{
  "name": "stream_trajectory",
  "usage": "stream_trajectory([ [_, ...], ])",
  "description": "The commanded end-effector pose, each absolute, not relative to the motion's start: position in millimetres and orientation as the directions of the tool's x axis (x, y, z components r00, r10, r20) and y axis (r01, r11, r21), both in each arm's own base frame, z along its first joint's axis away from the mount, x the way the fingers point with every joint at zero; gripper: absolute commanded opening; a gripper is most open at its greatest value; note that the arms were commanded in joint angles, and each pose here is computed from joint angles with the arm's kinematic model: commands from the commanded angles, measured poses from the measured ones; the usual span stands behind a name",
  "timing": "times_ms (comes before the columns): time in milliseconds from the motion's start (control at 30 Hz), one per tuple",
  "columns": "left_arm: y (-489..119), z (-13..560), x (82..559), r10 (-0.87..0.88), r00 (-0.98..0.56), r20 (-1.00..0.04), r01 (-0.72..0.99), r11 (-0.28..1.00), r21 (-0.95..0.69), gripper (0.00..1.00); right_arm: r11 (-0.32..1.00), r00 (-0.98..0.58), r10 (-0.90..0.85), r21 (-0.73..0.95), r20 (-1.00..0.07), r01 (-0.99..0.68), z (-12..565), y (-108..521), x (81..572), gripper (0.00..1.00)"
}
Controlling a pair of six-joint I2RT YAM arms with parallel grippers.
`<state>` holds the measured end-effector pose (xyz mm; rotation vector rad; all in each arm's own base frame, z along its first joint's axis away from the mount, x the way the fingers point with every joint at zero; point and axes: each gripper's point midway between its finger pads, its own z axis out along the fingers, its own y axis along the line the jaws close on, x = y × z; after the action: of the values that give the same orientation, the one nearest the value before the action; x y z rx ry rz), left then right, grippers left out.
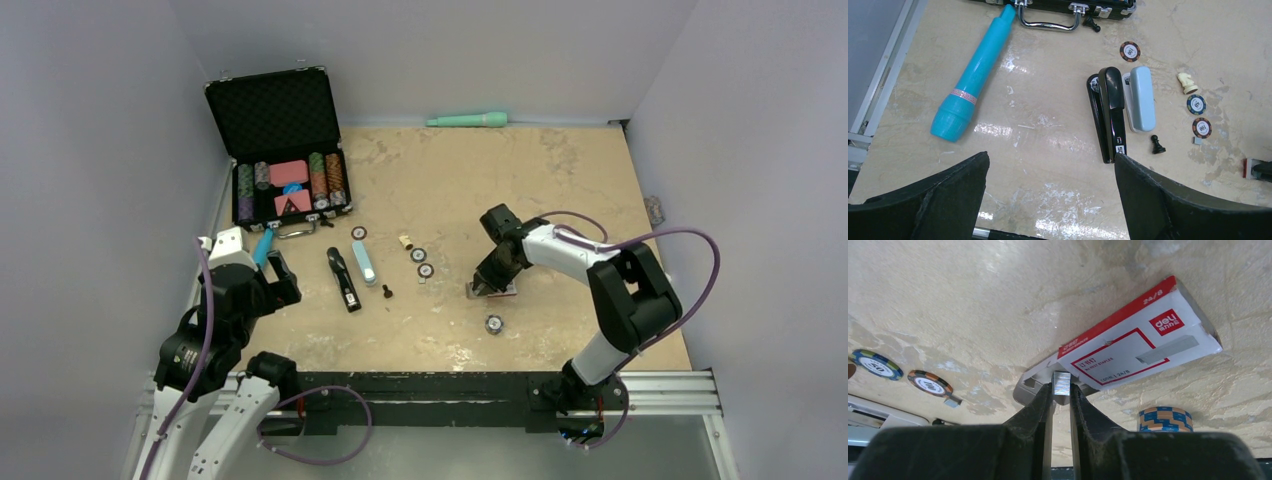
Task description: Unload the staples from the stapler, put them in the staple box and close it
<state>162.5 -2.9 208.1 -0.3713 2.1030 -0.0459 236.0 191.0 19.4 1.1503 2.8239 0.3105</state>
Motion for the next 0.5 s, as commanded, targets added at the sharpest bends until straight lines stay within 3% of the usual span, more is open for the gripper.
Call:
stream_trajectory([
  [0, -3.8, 210.2, 166.7, -0.276, -0.483, -0.831, -0.238, 0.955, -0.179, 0.98, 0.736, -0.735, 0.671, 0.218, -0.099, 0.641, 30.0, 192.7, 254.9, 0.00],
  [467, -4.8, 209.1, 167.5, -0.274, -0.489, -0.828, -0.235, 0.956, -0.177, 0.98, 0.809, -0.794, 0.587, 0.131, -0.156, 0.573, 24.9, 199.6, 253.5, 0.00],
])
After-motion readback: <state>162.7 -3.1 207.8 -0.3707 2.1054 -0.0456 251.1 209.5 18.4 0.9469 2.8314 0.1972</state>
